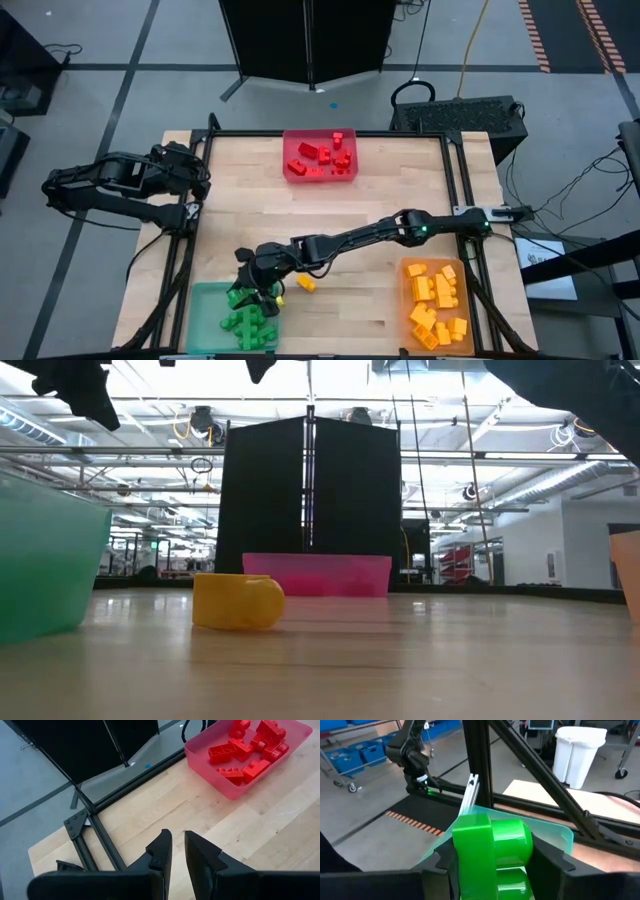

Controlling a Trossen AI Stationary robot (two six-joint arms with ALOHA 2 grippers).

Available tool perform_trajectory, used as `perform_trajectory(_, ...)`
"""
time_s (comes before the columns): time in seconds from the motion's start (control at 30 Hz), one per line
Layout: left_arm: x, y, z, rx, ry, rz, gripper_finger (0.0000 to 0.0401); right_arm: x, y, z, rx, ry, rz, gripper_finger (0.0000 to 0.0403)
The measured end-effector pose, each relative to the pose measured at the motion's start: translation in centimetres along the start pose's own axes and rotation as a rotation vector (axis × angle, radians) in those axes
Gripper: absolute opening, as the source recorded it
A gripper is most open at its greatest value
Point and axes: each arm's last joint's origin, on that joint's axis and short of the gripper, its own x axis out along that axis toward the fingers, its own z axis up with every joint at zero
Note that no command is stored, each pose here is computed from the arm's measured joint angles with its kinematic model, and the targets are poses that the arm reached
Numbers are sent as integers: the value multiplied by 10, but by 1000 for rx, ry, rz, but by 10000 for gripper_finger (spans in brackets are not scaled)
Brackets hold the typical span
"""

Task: Sort blocks
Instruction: Put the green game piece into the green bin, then put the yellow game piece into the orange bin

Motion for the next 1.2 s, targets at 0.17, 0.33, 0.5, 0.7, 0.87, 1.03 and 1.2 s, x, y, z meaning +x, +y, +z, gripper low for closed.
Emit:
perform_trajectory(0.17,0,0,0,-3,-1,-1,59,0,-1,-6,-20,62,-7,153)
perform_trajectory(0.33,0,0,0,-25,-1,-1,59,3,-4,-17,-19,102,-9,153)
perform_trajectory(0.5,0,0,0,-26,-1,-1,59,9,-6,-33,6,143,-12,153)
perform_trajectory(0.7,0,0,0,-27,-1,-1,59,10,-7,-39,29,175,-17,159)
perform_trajectory(0.87,0,0,0,-26,-1,-1,59,9,-8,-40,35,185,-18,250)
perform_trajectory(1.03,0,0,0,-27,-1,-1,59,10,-4,-40,37,195,-13,299)
perform_trajectory(1.2,0,0,0,-27,-1,-1,59,-8,-4,-15,30,212,-21,300)
